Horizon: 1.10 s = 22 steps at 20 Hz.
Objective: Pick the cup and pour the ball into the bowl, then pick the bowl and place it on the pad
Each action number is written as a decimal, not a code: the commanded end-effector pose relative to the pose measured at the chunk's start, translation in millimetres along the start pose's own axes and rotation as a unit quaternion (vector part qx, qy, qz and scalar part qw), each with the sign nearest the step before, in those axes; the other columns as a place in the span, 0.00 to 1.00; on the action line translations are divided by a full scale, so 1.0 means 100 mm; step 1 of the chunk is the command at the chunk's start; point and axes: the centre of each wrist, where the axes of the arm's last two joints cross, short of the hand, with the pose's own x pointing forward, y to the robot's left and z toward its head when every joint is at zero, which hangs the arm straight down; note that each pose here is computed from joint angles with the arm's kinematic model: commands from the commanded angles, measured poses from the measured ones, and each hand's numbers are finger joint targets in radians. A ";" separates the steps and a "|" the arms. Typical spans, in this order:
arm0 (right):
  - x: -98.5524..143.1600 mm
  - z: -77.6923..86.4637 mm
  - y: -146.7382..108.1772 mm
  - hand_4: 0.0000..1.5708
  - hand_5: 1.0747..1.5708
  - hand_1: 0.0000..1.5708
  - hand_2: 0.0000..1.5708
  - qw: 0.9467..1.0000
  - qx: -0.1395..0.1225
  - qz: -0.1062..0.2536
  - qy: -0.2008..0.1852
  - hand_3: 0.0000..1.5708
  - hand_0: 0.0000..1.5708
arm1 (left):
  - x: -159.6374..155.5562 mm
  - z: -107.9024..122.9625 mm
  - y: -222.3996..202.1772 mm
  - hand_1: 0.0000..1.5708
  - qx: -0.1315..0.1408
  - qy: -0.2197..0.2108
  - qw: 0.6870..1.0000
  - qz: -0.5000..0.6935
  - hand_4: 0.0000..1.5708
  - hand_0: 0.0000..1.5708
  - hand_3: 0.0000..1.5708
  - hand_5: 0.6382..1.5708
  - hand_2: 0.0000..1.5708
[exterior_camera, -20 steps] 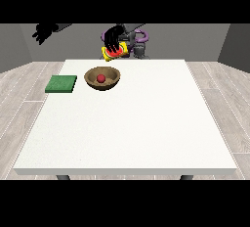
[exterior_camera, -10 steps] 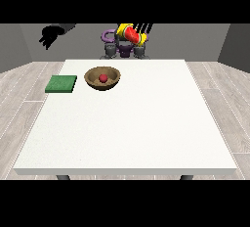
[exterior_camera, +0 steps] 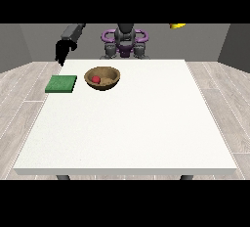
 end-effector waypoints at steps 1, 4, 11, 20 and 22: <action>-0.22 0.03 0.16 0.46 0.99 0.00 0.00 0.999 -0.032 -0.020 0.005 0.00 0.00 | 0.07 -0.02 0.60 0.00 -0.043 -0.042 0.993 0.103 0.67 0.00 0.00 0.99 0.00; -0.26 -0.03 0.38 0.47 0.99 0.00 0.00 0.999 -0.015 -0.034 -0.017 0.00 0.00 | 0.02 0.01 1.04 0.00 -0.038 -0.050 0.993 0.100 0.67 0.00 0.00 0.99 0.00; -0.48 -0.08 0.51 0.41 0.98 0.00 0.00 0.999 0.006 -0.037 0.002 0.00 0.00 | -0.32 0.30 1.51 0.00 -0.019 -0.034 0.994 0.101 0.62 0.00 0.00 0.98 0.00; -0.78 -0.11 0.49 0.33 0.97 0.00 0.00 0.998 0.009 -0.047 -0.032 0.00 0.00 | 0.03 0.37 1.83 0.00 -0.005 -0.073 0.992 0.103 0.64 0.00 0.00 0.96 0.00; -0.63 -0.31 0.52 0.32 0.96 0.00 0.00 0.998 0.001 -0.045 -0.045 0.00 0.00 | 0.24 0.37 1.92 0.00 -0.004 -0.084 0.991 0.102 0.65 0.00 0.00 0.96 0.00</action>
